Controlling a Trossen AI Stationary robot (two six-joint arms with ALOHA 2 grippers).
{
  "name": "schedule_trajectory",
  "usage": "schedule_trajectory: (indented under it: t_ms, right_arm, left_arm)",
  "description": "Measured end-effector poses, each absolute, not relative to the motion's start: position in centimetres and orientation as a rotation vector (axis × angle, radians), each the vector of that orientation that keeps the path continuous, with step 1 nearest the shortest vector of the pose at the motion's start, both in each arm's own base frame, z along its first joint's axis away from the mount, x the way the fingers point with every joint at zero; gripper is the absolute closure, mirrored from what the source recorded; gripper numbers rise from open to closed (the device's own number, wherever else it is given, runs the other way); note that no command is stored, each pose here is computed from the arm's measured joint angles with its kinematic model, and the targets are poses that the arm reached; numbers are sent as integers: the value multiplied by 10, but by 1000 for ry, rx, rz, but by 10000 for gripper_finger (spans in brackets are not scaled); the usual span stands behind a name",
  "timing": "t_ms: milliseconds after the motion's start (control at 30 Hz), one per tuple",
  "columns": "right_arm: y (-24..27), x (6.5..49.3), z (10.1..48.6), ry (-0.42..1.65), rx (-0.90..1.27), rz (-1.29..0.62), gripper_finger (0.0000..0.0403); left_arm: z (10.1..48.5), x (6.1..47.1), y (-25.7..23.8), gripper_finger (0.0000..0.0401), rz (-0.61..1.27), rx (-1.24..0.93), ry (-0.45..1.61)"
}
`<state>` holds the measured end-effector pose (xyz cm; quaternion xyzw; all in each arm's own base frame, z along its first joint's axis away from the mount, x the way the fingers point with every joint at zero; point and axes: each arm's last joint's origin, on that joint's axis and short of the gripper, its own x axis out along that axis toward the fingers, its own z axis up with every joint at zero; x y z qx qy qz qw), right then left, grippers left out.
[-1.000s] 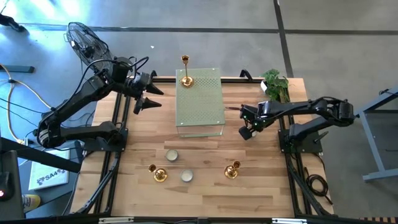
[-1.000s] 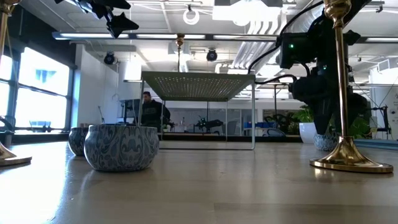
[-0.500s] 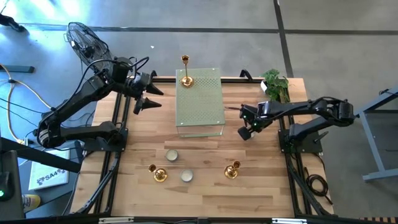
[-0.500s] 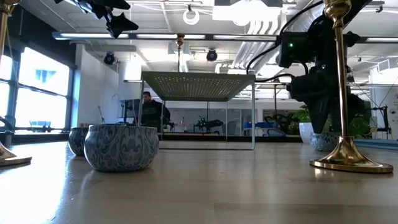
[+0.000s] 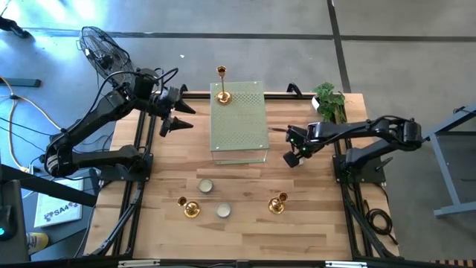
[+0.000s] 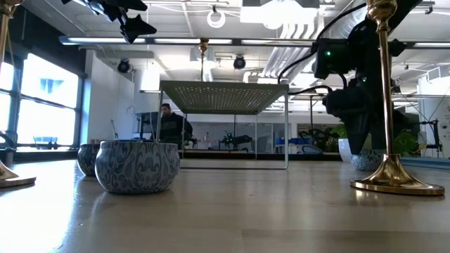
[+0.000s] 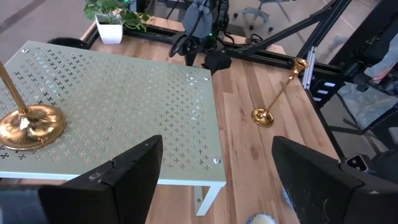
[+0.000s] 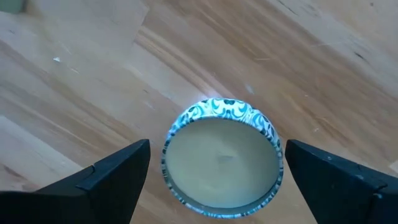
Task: Pick & Place candle stick holders
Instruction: Put the top right blue scented candle to the right of the gold candle holder on the shelf
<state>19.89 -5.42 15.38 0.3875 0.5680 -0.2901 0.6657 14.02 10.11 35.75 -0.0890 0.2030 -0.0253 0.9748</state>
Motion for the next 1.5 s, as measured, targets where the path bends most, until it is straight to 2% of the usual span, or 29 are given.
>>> schedule_trajectory:
  t_ms: [367, 700, 1167, 1500]
  right_arm:
    - [-55, 204, 135, 1395, 857, -635, 39]
    - [-56, 207, 136, 1395, 835, -629, 118]
    - [-53, 206, 138, 1413, 820, -602, 118]
    - [-44, 214, 195, 1454, 721, -658, 118]
  left_arm:
    - [358, 140, 101, 102, -51, -179, 410]
    - [358, 140, 101, 102, -50, -179, 410]
    - [358, 140, 101, 102, -50, -180, 410]
    - [358, 140, 101, 102, -51, -173, 409]
